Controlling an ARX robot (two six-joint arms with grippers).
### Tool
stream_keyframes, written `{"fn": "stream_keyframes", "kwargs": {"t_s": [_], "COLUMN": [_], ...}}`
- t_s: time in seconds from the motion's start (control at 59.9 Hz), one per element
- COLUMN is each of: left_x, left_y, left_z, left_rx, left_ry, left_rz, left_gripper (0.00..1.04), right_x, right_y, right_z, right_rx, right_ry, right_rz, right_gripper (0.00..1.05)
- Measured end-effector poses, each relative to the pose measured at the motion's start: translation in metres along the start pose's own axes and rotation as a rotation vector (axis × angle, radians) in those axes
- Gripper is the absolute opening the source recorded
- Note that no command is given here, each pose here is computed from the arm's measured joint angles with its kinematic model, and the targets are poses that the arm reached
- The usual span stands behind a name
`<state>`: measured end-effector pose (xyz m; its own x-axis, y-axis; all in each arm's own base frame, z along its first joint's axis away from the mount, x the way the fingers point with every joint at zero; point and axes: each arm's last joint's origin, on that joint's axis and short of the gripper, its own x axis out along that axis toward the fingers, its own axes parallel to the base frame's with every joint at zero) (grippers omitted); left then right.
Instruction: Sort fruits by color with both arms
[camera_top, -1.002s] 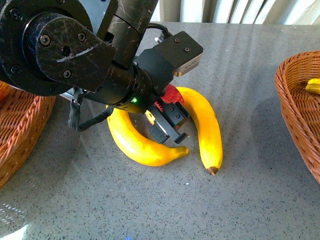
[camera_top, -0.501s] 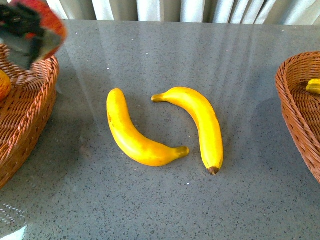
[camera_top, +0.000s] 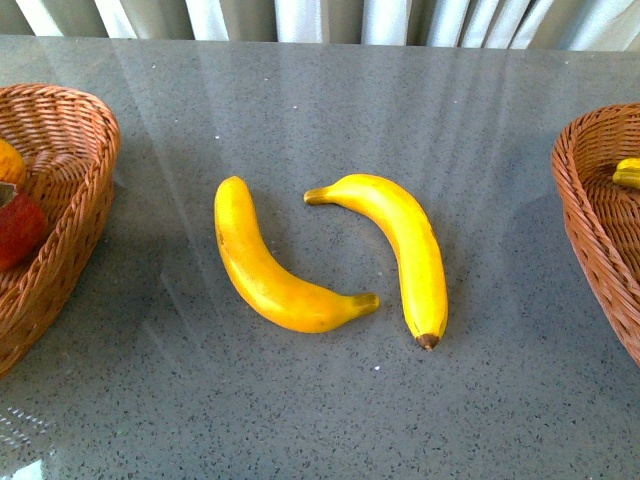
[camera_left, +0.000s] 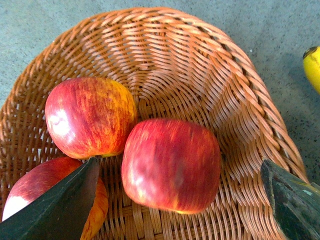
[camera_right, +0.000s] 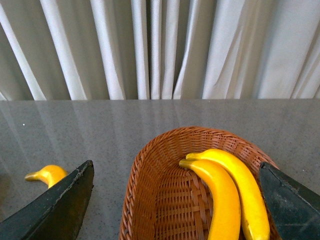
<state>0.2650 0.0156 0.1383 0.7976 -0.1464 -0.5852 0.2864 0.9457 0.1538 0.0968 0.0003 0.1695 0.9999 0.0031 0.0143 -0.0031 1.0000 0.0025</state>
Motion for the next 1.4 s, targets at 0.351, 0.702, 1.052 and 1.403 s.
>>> {"fn": "stream_keyframes", "kwargs": {"t_s": [0.351, 0.702, 1.052, 1.403], "left_x": [-0.086, -0.113, -0.123, -0.129], "left_y": [-0.002, -0.028, -0.04, -0.047], "left_z": [0.06, 0.018, -0.016, -0.035], "left_rx": [-0.02, -0.232, -0.238, -0.239], "left_ry": [-0.37, -0.579, -0.602, -0.601], "left_rz": [0.121, 0.237, 0.238, 0.237], "left_gripper": [0.96, 0.26, 0.02, 0.02], "right_x": [0.0, 0.0, 0.0, 0.0], "right_y": [0.0, 0.0, 0.0, 0.0], "right_z": [0.0, 0.0, 0.0, 0.0], "right_rx": [0.0, 0.0, 0.0, 0.0], "right_ry": [0.0, 0.0, 0.0, 0.0], "right_rz": [0.0, 0.0, 0.0, 0.0], "right_gripper": [0.96, 0.96, 0.96, 0.96]}}
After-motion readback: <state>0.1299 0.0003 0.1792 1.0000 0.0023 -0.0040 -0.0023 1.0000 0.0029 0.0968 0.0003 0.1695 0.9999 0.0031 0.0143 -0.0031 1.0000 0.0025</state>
